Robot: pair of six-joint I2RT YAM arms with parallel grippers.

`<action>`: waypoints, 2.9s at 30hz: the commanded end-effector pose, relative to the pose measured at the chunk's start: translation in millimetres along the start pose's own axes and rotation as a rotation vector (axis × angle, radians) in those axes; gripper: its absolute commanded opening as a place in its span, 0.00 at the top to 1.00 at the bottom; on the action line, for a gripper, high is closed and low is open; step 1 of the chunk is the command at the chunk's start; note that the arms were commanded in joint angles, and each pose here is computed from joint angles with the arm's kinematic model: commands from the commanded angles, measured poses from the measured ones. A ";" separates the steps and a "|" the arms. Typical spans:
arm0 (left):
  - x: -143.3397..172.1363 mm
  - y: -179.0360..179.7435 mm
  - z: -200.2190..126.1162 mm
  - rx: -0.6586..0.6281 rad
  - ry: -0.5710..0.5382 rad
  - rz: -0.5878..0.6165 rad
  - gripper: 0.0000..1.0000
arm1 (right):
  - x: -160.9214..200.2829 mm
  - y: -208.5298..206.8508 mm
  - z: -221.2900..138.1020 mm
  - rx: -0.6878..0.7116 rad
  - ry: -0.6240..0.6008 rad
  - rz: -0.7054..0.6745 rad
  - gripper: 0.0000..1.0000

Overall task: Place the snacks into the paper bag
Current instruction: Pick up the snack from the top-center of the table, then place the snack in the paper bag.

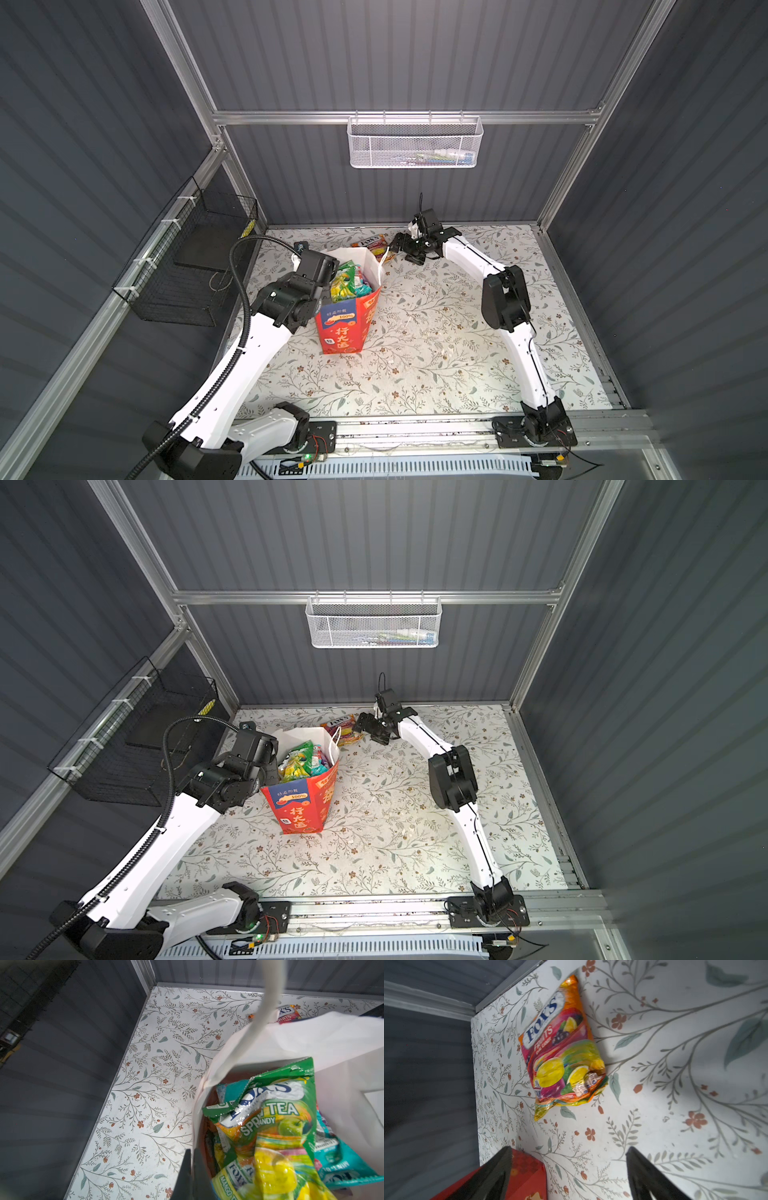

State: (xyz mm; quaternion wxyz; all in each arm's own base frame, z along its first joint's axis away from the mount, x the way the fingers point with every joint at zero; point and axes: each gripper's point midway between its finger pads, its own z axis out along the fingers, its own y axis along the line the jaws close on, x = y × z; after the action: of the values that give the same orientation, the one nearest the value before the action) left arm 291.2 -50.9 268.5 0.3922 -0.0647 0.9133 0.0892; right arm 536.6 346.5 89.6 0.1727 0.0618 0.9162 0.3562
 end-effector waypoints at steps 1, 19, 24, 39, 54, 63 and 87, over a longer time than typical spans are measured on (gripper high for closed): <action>-9.9 1.1 -1.2 0.006 -0.042 -0.013 0.99 | -8.7 5.3 6.4 -0.046 -0.013 0.082 0.16; -7.9 -5.6 -0.6 0.059 -0.032 -0.025 1.00 | -21.8 -18.0 48.3 -0.114 -0.040 0.302 0.55; -8.4 -6.3 -1.1 0.072 -0.033 -0.036 1.00 | -24.2 -16.7 53.6 -0.151 -0.043 0.392 0.60; -9.0 -7.4 -1.7 0.092 -0.032 -0.042 1.00 | -25.6 -33.4 68.8 -0.156 -0.061 0.527 0.70; -9.3 -7.4 -2.3 0.102 -0.036 -0.044 1.00 | -38.6 8.2 14.3 -0.282 -0.133 0.396 1.00; -9.6 -9.6 -2.7 0.119 -0.037 -0.044 1.00 | -22.2 24.3 -93.4 -0.377 -0.233 0.294 1.00; -8.6 -30.3 -4.9 0.247 -0.032 -0.043 1.00 | 62.9 112.4 -315.1 -0.471 -0.441 -0.078 1.00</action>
State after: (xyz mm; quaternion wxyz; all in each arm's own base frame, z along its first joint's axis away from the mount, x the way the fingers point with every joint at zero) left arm 297.0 -76.2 268.0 0.4009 -0.0433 0.9150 -0.0154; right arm 376.6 244.2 329.2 0.3525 0.0977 0.7612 0.5356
